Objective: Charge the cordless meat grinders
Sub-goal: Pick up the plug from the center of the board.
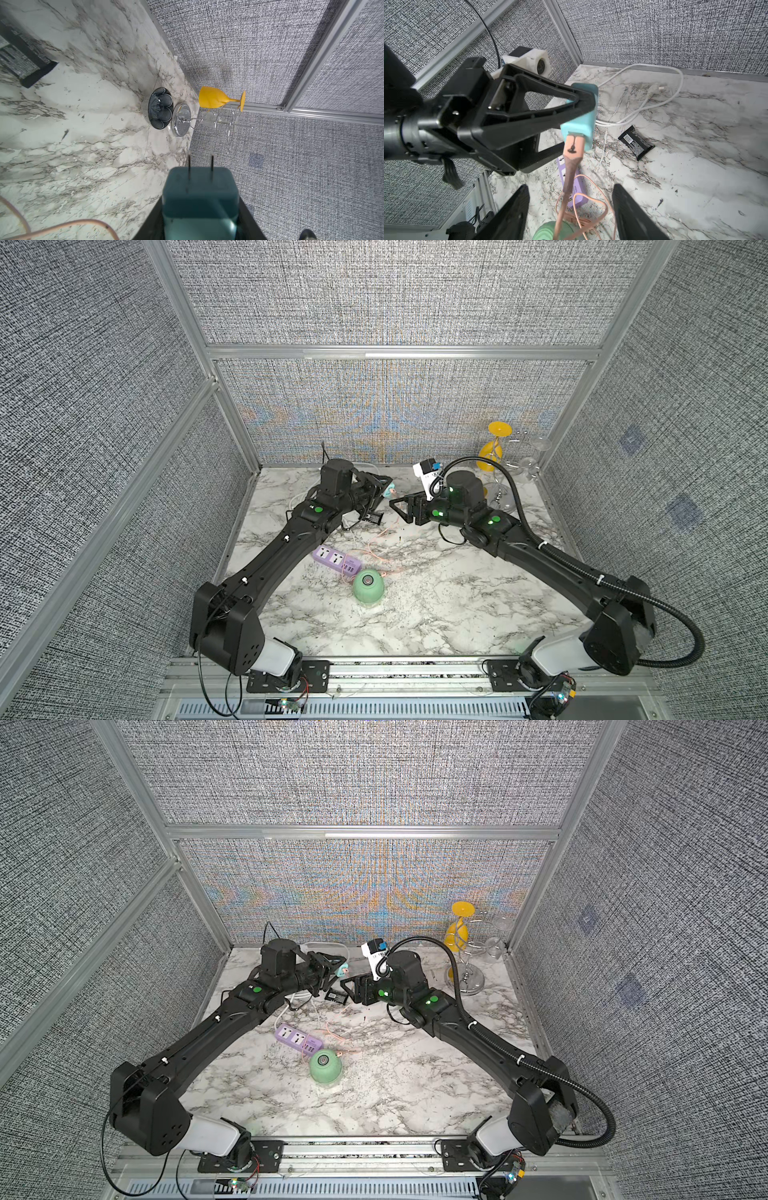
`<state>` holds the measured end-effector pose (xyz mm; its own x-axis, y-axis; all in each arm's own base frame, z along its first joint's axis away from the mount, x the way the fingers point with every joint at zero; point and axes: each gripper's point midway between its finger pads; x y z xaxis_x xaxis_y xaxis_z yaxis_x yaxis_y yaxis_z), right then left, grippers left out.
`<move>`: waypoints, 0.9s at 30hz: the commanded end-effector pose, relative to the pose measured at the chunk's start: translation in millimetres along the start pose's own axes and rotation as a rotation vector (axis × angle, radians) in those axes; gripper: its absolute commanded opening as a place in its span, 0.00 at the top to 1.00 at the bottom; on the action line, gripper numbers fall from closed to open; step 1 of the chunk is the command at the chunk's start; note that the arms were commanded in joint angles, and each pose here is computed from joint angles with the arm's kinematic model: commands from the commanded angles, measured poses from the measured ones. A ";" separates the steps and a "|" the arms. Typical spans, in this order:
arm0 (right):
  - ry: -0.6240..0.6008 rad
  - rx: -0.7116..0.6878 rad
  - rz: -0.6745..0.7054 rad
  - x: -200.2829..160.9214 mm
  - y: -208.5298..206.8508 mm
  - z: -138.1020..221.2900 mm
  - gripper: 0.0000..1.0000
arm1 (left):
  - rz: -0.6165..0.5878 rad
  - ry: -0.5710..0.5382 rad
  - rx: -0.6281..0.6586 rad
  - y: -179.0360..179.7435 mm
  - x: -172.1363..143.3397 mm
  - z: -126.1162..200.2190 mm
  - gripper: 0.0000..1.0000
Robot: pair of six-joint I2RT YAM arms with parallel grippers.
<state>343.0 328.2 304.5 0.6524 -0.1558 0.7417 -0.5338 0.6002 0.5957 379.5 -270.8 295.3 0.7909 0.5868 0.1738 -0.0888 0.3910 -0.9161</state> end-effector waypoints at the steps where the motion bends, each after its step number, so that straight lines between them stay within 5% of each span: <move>1: -0.059 0.038 0.012 15.4 8.7 -5.4 0.35 | 0.028 -0.019 -0.059 -14.3 4.7 1.9 1.00; 27: -0.084 0.055 -0.034 29.0 9.7 -48.2 0.52 | 0.098 -0.022 -0.067 -4.7 1.3 2.6 1.00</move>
<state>382.1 361.9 302.1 0.6477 -0.2127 0.7316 -0.5192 0.5795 0.6282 378.5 -269.7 294.1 0.7695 0.6336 0.0803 -0.1465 0.2976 -0.9434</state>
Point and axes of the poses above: each gripper's point midway between its finger pads, its own z axis back along the fingers, its own y axis along the line the jaws close on, x = y × z, and after that the axes turned 9 degrees about -z, right-handed
